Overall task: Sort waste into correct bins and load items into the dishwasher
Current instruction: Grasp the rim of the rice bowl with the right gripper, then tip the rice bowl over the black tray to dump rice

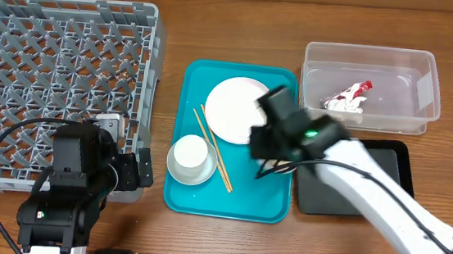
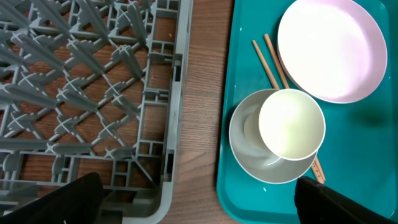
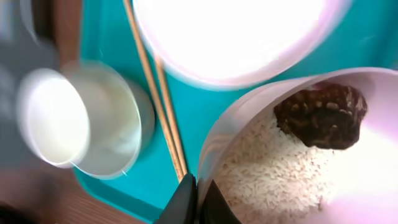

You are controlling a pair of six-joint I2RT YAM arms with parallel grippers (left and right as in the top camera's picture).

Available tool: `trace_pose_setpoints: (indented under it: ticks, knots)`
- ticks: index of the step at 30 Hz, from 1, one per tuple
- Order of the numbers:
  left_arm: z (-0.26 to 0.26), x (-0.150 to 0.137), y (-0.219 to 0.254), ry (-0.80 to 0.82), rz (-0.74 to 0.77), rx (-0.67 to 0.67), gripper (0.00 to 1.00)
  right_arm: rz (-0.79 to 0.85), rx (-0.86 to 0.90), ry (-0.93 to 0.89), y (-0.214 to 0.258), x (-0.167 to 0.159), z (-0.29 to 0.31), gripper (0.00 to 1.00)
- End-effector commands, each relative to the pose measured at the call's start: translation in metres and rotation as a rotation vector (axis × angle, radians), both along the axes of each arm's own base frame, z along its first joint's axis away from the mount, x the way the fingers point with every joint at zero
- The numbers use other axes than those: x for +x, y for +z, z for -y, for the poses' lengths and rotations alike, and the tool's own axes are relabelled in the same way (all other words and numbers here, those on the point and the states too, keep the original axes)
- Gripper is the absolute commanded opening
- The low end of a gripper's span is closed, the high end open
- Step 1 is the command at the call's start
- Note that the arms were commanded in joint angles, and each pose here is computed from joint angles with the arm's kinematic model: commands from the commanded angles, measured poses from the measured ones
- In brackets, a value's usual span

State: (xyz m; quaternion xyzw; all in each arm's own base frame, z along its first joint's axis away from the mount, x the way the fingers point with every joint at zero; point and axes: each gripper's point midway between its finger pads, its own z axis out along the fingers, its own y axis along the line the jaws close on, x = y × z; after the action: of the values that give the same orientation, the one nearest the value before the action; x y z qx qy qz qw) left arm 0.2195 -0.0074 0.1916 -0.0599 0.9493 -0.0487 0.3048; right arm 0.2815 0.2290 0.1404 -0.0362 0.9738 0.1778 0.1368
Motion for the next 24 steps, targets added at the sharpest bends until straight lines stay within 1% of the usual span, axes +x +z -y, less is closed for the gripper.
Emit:
trace_pose_setpoints:
  ticks: [1,5,8,9,13,17,18,22,24]
  knots:
    - [0.002,0.002,0.01,-0.001,0.028,-0.009,1.0,-0.012,0.144,-0.095,0.037,0.011,0.021,0.04]
    - [0.002,0.003,0.01,-0.001,0.028,-0.008,1.0,-0.144,0.27,-0.18,0.03,0.013,0.049,0.04]
    - [0.002,0.002,0.01,-0.001,0.028,-0.008,1.0,-0.209,0.333,-0.243,0.015,0.013,0.068,0.04]
    - [0.002,0.002,0.01,-0.001,0.028,-0.008,1.0,-0.232,0.389,-0.255,0.006,0.013,0.077,0.04]
    - [0.002,0.003,0.01,-0.001,0.028,-0.008,1.0,-0.245,0.569,-0.24,-0.004,0.011,0.089,0.04]
    - [0.002,0.003,0.01,-0.001,0.028,-0.009,1.0,-0.262,0.743,-0.295,-0.011,0.009,0.108,0.04]
    - [0.002,0.003,0.01,-0.001,0.028,-0.008,1.0,-0.26,0.77,-0.3,-0.011,0.009,0.111,0.04]
    - [0.002,0.002,0.01,-0.001,0.028,-0.008,1.0,-0.249,0.984,-0.32,-0.005,0.006,0.129,0.04]
    - [0.002,0.002,0.01,-0.001,0.028,-0.009,1.0,-0.251,1.051,-0.344,-0.001,0.006,0.139,0.04]
